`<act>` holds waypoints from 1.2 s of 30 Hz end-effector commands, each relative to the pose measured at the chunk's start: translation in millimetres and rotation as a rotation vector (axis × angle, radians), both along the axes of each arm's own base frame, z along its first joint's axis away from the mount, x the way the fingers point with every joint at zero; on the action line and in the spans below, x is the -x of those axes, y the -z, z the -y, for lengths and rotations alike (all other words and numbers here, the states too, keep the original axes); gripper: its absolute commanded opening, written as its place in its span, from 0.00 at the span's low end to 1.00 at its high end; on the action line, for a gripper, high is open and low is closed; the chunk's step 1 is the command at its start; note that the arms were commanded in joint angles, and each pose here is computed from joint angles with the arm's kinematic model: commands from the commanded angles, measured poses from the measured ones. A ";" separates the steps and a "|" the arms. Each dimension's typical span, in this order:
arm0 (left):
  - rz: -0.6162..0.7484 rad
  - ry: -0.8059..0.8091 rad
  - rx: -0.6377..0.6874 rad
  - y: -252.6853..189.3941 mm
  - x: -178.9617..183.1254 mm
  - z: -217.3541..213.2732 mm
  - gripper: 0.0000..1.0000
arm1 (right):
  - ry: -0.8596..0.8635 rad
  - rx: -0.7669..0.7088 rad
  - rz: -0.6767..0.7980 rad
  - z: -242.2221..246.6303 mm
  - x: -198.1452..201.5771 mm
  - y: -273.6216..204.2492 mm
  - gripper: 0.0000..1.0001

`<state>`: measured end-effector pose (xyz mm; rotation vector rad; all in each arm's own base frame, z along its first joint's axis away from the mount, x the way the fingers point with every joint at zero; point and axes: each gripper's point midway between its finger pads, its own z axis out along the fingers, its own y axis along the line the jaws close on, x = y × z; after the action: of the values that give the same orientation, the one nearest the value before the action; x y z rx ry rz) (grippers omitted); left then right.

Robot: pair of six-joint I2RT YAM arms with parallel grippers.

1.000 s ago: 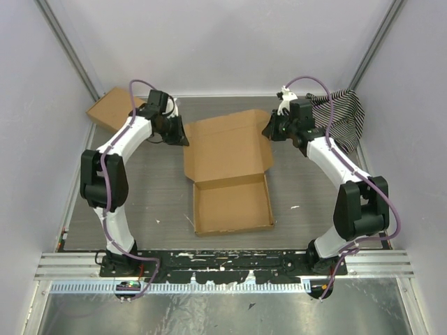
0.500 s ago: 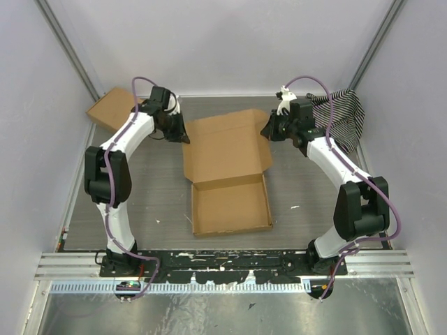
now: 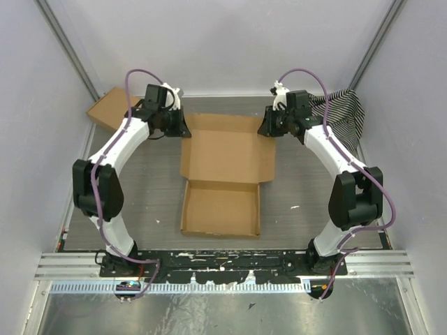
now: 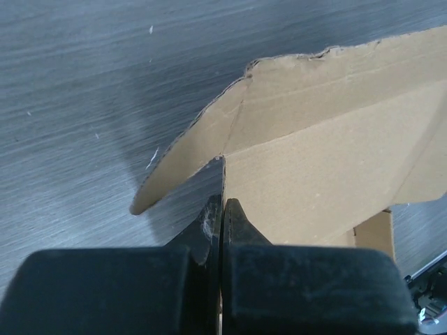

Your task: Fold the paper box

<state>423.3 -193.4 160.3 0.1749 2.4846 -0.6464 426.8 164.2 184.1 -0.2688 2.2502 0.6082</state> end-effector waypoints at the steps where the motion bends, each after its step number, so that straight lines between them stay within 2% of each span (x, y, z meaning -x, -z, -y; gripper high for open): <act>1: 0.224 0.046 0.059 -52.6 -2.4 5.0 0.00 | -0.056 0.009 0.004 -6.5 0.9 -9.4 0.25; 5: 0.298 0.035 0.071 -62.9 2.2 1.6 0.00 | -0.022 0.026 0.018 0.2 1.6 -14.1 0.26; 14: 0.540 0.021 0.074 -86.2 13.8 -3.2 0.00 | 0.029 0.078 0.096 17.4 15.4 -52.3 0.52; 36: 0.640 0.040 0.075 -99.7 19.7 -5.6 0.00 | 0.066 0.215 0.110 40.1 -2.8 -50.2 0.58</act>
<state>402.2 -189.8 240.3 0.3321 1.9280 -0.6063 415.1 129.4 213.2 -0.3210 2.2764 0.3569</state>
